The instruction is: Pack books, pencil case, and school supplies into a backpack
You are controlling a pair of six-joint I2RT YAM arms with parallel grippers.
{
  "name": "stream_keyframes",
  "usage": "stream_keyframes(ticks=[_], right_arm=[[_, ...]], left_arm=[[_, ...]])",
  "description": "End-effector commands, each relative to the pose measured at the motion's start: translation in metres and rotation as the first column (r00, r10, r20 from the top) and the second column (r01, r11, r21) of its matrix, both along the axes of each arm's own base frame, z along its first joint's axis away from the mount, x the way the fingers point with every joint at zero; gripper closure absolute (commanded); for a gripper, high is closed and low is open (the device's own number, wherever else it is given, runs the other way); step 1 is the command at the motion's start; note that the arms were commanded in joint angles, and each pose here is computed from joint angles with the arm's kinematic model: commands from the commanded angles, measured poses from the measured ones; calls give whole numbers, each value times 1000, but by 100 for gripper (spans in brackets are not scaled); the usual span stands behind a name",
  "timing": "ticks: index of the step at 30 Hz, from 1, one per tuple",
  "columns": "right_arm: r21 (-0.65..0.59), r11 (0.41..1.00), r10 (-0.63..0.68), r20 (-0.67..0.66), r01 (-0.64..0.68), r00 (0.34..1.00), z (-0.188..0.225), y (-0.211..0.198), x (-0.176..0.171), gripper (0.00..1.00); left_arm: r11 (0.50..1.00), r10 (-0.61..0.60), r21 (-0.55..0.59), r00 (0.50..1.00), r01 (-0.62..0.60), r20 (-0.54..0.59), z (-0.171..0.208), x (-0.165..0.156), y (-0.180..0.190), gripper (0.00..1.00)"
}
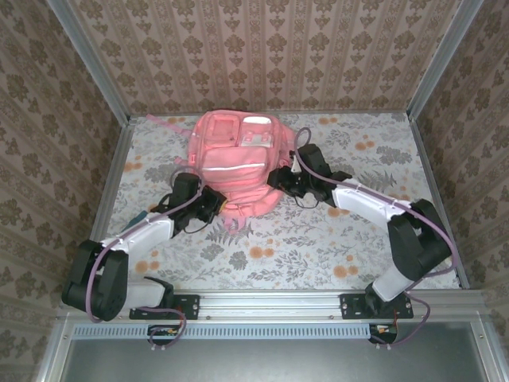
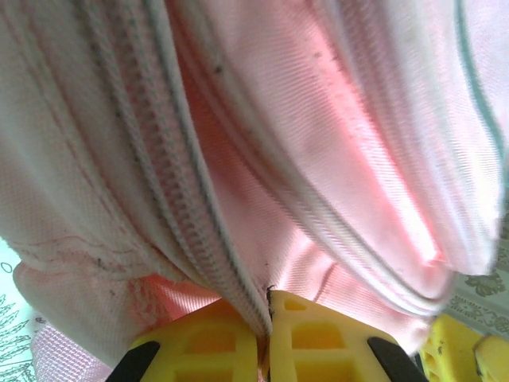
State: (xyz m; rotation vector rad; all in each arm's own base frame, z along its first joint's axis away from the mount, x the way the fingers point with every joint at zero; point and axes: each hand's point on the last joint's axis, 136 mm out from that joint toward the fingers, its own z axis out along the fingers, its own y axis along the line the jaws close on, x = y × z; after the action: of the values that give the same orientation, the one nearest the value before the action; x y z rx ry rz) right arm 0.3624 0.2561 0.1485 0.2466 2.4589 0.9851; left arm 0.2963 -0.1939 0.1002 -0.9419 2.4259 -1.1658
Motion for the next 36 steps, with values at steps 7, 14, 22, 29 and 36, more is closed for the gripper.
stream_keyframes(ticks=[7,14,22,29,36], right_arm=[[-352,933,137,166,-71,977,26,-5,-46,48],[-461,849,364,158,-257,918,12,59,-69,51],[-526,781,447,94,-337,890,-11,97,-60,66],[-564,758,434,64,-326,899,-25,97,-52,73],[-615,730,406,40,-298,913,-38,88,-47,74]], left_arm=[[997,-69,-16,982,73,173,57,19,-21,93],[997,-70,-8,982,73,174,58,21,-21,93],[995,-95,-2,981,96,167,55,13,-29,92],[994,-103,-3,981,105,167,55,13,-31,92],[994,-105,-2,980,106,167,54,13,-31,92]])
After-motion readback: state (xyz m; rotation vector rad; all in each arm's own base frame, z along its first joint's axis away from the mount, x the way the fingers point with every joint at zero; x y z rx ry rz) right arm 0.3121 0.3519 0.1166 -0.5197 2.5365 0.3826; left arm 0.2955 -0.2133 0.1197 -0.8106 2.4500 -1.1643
